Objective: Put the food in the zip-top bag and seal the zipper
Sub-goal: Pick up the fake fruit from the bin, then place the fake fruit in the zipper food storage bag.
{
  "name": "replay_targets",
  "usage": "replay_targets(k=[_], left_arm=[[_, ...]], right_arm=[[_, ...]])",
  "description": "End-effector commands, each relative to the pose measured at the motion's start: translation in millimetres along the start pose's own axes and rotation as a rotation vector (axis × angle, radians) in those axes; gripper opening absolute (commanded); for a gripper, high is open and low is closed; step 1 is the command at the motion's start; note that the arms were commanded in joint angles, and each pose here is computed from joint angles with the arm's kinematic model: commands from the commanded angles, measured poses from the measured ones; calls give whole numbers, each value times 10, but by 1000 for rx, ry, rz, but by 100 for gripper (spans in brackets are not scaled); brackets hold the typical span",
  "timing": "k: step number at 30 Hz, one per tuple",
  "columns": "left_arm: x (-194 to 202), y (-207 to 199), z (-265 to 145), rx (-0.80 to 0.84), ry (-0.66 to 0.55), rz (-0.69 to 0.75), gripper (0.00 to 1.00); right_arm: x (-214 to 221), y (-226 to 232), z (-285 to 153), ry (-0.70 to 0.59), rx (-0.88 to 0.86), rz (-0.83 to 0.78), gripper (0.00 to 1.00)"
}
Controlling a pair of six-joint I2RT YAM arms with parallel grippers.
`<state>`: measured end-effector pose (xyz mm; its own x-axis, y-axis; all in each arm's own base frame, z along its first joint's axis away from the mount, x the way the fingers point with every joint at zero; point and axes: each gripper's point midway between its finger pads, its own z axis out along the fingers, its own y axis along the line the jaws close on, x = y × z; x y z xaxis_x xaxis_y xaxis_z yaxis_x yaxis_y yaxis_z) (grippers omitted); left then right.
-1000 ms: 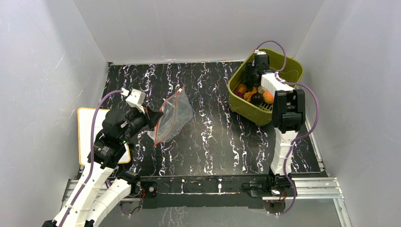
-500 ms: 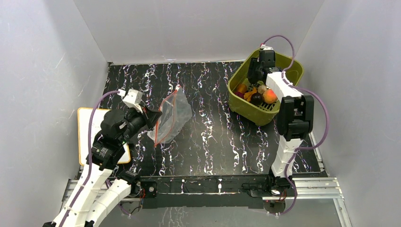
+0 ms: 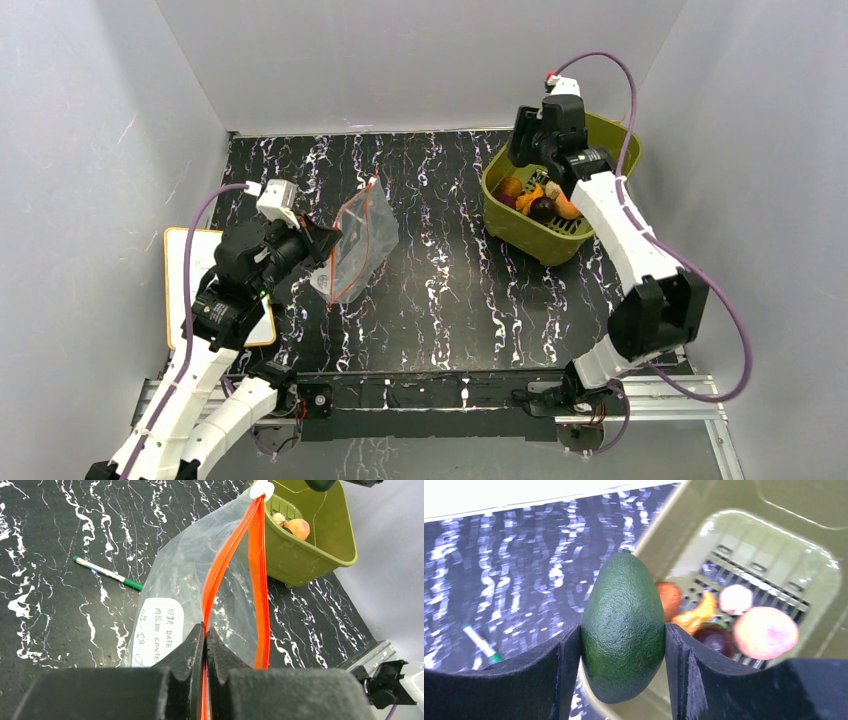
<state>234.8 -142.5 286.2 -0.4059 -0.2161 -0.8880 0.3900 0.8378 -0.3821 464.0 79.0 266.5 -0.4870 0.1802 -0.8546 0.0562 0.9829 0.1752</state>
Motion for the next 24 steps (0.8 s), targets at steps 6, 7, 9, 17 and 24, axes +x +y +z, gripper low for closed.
replay_targets(k=[6, 7, 9, 17, 24], left_arm=[[-114, -72, 8, 6, -26, -88, 0], [-88, -59, 28, 1, -19, -94, 0], [-59, -45, 55, -4, -10, -103, 0], [21, -49, 145, 5, 11, -147, 0], [65, -65, 200, 17, 27, -171, 0]], right_arm=[[-67, 1213, -998, -99, -387, 32, 32], [-67, 1326, -1097, -107, -434, 46, 31], [-50, 1550, -1314, -114, -533, 70, 31], [36, 2188, -1993, -95, -831, 192, 31], [200, 2645, -2262, -17, -988, 292, 30]])
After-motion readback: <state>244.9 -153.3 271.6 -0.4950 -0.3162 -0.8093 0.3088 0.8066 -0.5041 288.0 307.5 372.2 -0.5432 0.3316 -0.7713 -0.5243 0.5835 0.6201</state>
